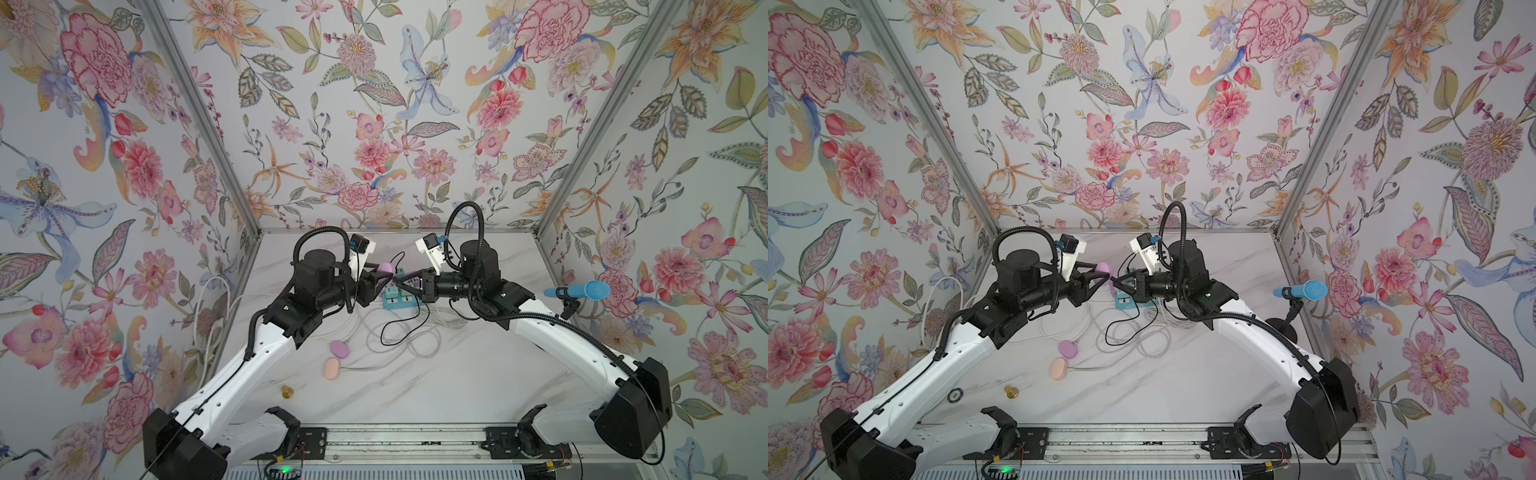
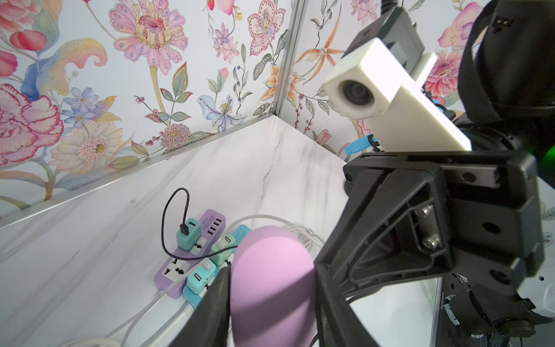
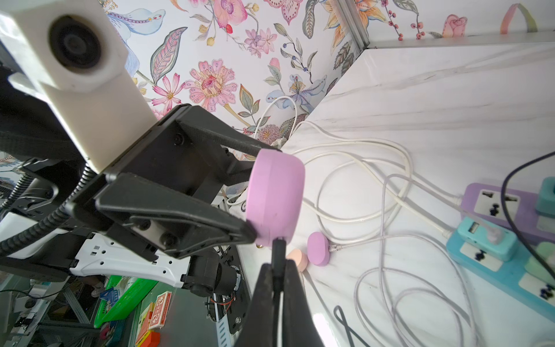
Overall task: Charge the bluetooth headset
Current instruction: Place the bluetooth headset at the center of the board.
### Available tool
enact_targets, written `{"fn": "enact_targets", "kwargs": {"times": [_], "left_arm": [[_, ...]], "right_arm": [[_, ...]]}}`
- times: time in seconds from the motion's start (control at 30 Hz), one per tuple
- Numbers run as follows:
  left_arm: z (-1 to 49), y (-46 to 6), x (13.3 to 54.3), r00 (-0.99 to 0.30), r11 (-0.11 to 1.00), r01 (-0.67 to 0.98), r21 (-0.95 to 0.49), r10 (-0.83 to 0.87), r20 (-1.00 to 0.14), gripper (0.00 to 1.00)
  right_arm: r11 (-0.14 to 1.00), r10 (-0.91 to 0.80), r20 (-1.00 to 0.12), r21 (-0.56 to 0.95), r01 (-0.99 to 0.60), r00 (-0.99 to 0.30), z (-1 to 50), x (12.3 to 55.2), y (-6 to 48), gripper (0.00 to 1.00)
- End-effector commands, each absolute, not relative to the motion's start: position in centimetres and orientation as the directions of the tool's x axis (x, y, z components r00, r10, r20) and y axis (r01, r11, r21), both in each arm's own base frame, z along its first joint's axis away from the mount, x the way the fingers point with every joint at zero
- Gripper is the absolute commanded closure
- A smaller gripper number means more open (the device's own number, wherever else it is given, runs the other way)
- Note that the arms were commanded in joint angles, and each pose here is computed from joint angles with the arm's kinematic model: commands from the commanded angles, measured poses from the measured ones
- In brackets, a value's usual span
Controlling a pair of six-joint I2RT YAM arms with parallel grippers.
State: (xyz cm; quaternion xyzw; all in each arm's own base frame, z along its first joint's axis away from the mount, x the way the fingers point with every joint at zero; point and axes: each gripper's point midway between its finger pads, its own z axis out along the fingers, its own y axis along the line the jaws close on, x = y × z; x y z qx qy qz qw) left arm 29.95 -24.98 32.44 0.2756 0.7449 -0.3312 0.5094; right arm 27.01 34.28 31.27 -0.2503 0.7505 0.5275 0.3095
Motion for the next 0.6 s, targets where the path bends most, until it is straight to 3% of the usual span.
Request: {"fn": "enact_targets", "kwargs": {"times": [0.0, 0.33, 0.57], "left_arm": [[34.0, -26.3, 27.8, -0.315, 0.525, 0.813, -0.251, 0.035, -0.948, 0.98], [27.0, -24.0, 27.7, -0.452, 0.646, 0.705, -0.292, 0.092, -0.887, 1.0], [19.3, -21.7, 25.6, -0.637, 0.725, 0.553, -0.411, 0.05, -0.77, 1.0]], "right_arm": [[0.287, -0.043, -0.764, 0.607, -0.741, -0.643, 32.4, 27.5, 35.7, 0.95], [0.365, 0.02, -0.771, 0.598, -0.713, -0.637, 34.2, 26.8, 30.2, 0.53], [0.49, 0.1, -0.782, 0.577, -0.654, -0.615, 34.7, 26.4, 24.8, 0.49]]}}
